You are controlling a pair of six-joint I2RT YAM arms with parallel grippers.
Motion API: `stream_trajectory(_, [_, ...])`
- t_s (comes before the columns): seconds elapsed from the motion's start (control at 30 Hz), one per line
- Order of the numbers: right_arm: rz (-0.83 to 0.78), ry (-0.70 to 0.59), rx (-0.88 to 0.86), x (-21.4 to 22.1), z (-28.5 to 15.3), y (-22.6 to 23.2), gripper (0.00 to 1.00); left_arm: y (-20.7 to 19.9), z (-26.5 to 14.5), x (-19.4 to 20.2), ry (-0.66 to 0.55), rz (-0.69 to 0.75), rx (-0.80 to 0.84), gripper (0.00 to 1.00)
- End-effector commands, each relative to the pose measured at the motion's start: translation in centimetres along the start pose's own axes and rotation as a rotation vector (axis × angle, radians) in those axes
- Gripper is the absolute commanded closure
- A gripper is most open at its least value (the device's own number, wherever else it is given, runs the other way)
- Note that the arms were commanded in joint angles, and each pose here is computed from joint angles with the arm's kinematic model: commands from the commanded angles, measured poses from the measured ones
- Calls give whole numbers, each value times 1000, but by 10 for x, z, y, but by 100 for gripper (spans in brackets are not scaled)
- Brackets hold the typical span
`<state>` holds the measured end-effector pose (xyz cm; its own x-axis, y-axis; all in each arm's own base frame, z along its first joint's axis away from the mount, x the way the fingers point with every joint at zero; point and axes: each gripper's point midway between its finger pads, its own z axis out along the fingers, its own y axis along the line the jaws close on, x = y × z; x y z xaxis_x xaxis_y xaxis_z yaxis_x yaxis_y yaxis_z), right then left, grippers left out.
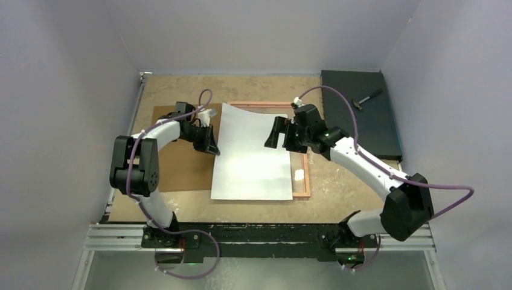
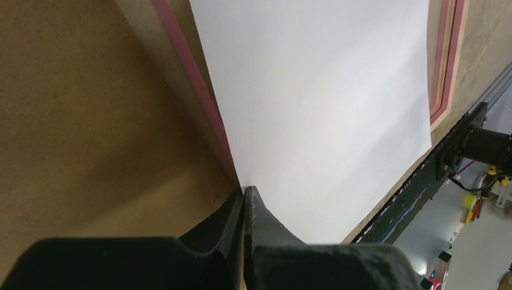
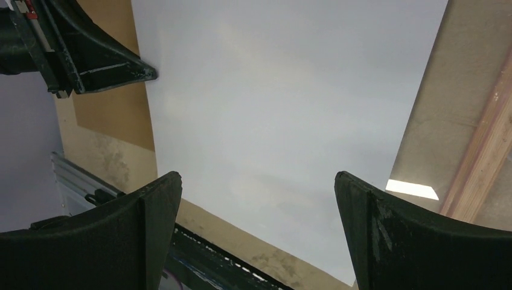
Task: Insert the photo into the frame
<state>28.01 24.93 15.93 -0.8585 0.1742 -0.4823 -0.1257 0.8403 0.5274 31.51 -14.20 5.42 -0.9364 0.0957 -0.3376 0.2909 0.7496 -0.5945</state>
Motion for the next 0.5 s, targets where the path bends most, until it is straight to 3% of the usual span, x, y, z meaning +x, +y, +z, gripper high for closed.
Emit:
stream_trajectory(0.0, [13, -52, 9, -9, -13, -8, 1, -22, -10, -38, -111, 49, 45, 100])
stream_trajectory(0.47, [98, -88, 62, -5, -25, -31, 1, -42, 7, -39, -159, -58, 145, 100])
